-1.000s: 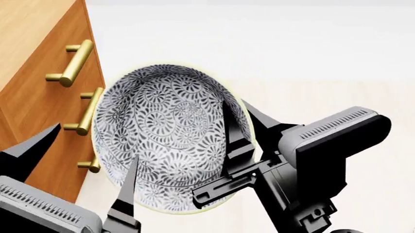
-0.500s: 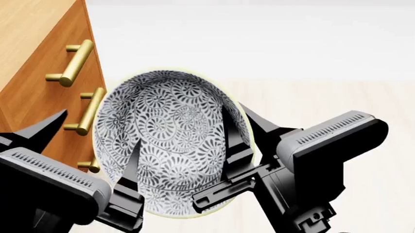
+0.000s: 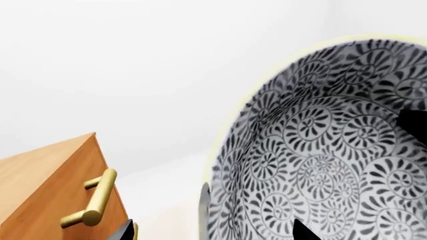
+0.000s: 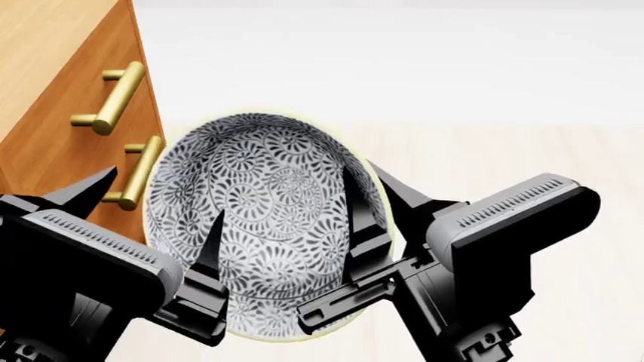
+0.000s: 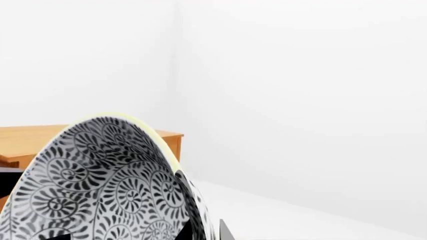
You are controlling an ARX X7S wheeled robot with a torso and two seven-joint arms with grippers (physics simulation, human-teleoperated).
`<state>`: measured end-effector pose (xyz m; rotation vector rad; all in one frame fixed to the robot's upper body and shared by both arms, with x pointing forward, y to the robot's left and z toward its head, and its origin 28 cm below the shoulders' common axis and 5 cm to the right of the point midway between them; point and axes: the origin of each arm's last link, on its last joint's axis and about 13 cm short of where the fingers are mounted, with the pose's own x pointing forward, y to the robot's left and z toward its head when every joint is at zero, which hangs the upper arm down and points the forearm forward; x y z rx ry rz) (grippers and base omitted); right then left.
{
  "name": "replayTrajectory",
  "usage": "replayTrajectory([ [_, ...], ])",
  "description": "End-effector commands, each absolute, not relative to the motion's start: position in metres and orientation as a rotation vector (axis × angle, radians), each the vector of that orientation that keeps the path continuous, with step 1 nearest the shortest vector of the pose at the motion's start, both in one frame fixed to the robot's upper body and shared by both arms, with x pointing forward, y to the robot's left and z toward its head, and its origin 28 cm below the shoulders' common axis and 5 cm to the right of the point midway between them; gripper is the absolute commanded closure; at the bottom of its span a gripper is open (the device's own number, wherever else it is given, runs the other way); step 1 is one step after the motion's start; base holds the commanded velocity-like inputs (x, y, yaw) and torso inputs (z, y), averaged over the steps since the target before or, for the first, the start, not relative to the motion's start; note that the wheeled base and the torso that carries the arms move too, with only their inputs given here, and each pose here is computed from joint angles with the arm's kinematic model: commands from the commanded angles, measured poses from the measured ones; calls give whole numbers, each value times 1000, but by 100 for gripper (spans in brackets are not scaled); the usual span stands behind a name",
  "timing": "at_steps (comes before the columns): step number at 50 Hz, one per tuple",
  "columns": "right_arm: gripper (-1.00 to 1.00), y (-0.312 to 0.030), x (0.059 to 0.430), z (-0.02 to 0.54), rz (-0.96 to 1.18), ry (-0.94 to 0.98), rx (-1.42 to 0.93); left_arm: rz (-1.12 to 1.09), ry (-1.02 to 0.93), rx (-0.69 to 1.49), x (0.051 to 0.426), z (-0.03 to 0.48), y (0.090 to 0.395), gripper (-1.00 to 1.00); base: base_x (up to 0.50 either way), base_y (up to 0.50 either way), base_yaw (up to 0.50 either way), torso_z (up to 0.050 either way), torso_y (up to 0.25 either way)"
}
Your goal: Put the bowl on top of the cabinet.
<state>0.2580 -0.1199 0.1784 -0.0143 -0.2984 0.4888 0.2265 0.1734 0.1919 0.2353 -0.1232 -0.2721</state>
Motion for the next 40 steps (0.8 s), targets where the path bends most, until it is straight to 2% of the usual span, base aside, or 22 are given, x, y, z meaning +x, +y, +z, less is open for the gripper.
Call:
replayTrajectory([
  [1,100,-120,259,180,486,-316,-26,-280,-109,248,230,189,174,-100,0,0,0,0,0],
  [12,100,-121,259,179,482,-314,-28,-278,-102,253,232,185,174,-100,0,0,0,0,1],
  [13,100,-121,260,178,480,-314,-28,-273,-103,251,232,185,175,100,0,0,0,0,0],
  [40,100,-120,258,182,465,-319,-40,-291,-114,238,226,189,175,100,0,0,0,0,0],
])
